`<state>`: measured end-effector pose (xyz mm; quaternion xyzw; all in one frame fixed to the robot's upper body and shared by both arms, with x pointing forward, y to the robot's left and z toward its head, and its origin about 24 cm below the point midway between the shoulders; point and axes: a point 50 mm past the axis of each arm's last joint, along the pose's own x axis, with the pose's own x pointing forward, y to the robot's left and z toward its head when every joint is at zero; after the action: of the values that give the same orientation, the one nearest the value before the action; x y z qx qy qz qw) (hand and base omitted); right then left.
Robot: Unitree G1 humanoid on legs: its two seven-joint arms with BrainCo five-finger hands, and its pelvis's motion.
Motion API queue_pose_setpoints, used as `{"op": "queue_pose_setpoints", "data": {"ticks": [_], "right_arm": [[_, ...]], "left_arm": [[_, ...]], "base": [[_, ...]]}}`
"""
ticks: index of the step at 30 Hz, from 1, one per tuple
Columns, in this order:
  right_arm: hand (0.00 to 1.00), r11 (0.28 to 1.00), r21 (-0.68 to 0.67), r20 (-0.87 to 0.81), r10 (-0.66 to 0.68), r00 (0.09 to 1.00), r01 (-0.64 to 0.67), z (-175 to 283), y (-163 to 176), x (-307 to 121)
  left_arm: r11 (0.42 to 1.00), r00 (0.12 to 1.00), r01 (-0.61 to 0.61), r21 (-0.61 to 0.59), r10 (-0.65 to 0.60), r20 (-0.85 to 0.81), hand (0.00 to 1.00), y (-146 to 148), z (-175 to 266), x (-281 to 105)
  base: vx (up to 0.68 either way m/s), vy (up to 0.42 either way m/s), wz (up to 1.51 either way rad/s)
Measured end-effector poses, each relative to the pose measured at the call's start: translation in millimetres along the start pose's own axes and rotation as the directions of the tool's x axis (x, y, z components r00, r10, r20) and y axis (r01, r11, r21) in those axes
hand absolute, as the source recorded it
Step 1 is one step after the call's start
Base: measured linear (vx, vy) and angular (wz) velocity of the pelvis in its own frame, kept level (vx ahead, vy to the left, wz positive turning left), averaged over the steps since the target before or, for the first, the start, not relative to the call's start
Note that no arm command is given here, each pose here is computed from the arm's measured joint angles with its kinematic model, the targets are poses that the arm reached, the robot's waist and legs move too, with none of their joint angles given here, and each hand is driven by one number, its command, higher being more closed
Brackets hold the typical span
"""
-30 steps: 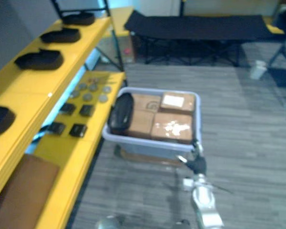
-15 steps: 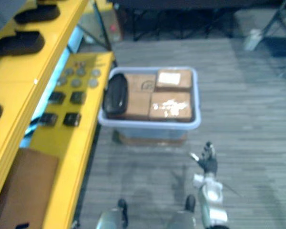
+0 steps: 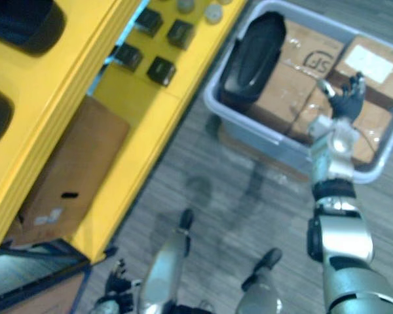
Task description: Walk over and take plastic housings, then place them on the shelf
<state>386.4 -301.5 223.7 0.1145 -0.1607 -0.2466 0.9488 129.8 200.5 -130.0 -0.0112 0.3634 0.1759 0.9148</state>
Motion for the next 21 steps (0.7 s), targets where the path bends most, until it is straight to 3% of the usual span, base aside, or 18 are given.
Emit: {"op": "queue_pose_setpoints", "data": {"ticks": [11,21], "right_arm": [[0.00,0.972,-0.228,-0.041,-0.062,0.997,0.051,28,-1,17],[0.00,0.860,-0.407,-0.028,-0.349,0.937,0.309,55,-31,23]], "left_arm": [[0.992,0.992,0.125,0.011,-0.125,-0.028,0.00,-26,-6,-3],[0.985,0.984,0.175,-0.005,-0.175,-0.030,0.00,-38,-4,-3]], "base": [[-0.05,0.029,0.16],[-0.02,0.015,0.08]]}}
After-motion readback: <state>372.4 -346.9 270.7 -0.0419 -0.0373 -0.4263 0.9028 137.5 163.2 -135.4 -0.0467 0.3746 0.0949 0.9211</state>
